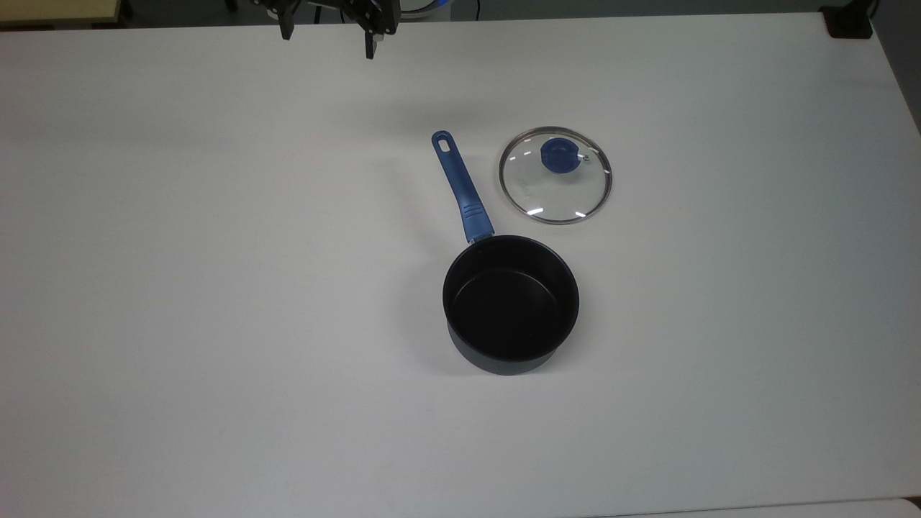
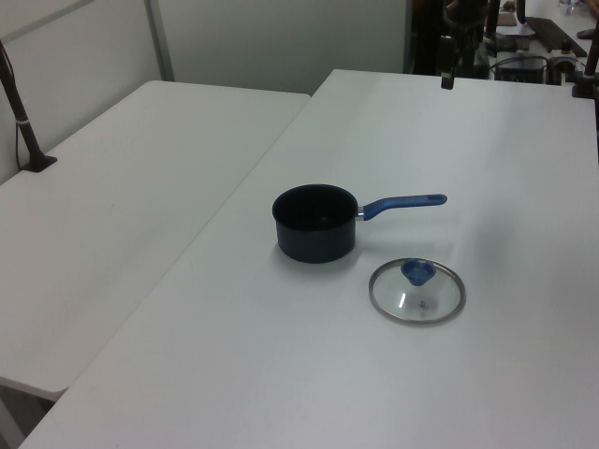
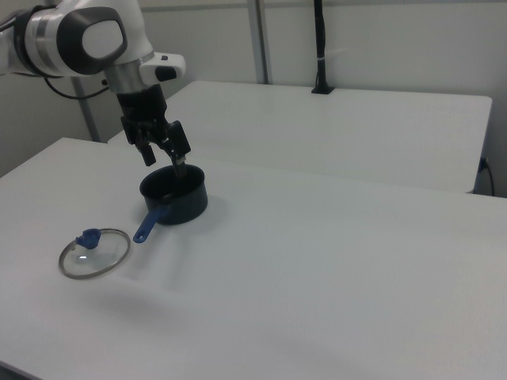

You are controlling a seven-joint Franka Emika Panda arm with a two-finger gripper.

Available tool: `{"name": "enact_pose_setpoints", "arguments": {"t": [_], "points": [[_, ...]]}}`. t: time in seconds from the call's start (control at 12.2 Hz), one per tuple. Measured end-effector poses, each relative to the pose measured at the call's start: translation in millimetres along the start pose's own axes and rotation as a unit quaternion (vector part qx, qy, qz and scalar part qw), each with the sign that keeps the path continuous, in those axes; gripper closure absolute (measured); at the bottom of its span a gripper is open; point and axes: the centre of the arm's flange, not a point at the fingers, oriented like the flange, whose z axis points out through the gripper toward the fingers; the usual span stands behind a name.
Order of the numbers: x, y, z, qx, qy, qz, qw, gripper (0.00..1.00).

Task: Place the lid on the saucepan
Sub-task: 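Move the open gripper toward the glass lid's blue knob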

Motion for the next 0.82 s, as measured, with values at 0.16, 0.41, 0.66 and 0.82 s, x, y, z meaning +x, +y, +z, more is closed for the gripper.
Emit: {"name": "enact_pose_setpoints", "arguments": {"t": [0.16, 0.41, 0.66, 0.82], "points": [[1.9, -0.1, -1.5, 0.006, 0.001, 0.002, 1.0, 0.0], [14.7, -1.2, 9.1, 0.011, -0.007, 0.006, 0.9999, 0.0], [21.2, -5.4, 19.0, 0.018, -0.015, 0.006, 0.9997, 0.0], [22.1, -5.8, 19.8, 0.018, -0.016, 0.002, 0.9997, 0.0]]}}
